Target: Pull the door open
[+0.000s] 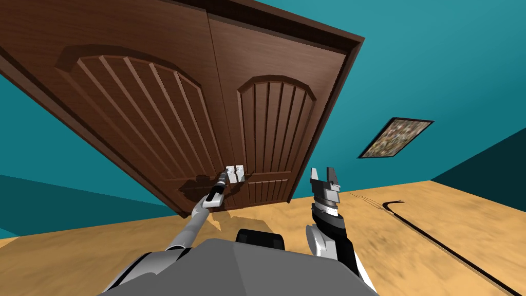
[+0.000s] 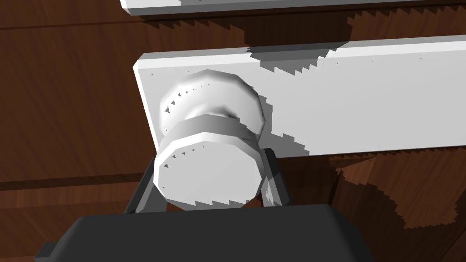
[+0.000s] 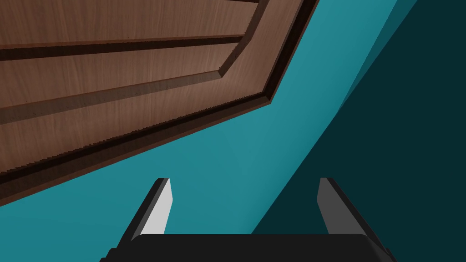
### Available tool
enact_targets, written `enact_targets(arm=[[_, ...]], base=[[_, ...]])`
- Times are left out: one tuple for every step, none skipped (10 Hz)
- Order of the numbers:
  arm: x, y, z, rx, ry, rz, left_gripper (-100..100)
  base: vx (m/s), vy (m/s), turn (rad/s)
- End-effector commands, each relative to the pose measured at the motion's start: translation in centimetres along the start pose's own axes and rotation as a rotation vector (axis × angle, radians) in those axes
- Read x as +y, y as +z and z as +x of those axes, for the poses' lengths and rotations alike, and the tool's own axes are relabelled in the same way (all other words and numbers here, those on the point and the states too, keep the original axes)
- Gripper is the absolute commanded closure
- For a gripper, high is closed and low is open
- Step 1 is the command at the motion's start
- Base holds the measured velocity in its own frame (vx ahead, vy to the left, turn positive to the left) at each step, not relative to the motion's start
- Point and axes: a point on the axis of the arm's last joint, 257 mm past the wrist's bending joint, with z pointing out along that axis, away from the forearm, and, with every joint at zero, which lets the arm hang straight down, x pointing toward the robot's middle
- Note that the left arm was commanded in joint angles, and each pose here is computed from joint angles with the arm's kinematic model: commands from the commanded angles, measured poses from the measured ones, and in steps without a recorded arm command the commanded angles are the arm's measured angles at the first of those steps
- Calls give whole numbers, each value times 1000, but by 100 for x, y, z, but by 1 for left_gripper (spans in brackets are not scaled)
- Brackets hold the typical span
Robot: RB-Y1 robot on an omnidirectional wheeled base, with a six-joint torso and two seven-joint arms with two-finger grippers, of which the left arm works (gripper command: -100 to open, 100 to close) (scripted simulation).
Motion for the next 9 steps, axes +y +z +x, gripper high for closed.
enact_targets(arm=[[-2,-3,-32,-4,1,0,100],[-2,-3,-32,-4,1,0,100],[74,-62,-199,-25,12,-17,100],[88,-76,-244,-30,14,-21,100],[113,-102,-327,-40,20,-27,100],[92,-81,-202,-24,12,-19,-100],[84,-77,-157,-16,9,-17,-100],[71,-70,-101,-7,5,-14,-100],[56,-61,-36,4,1,-11,-100]], base=[[-7,-1,3],[0,0,0],[-105,67,146],[-198,105,136],[-193,98,58],[-199,29,-2],[-219,-28,-31],[-200,-52,-28],[-189,-83,-46]])
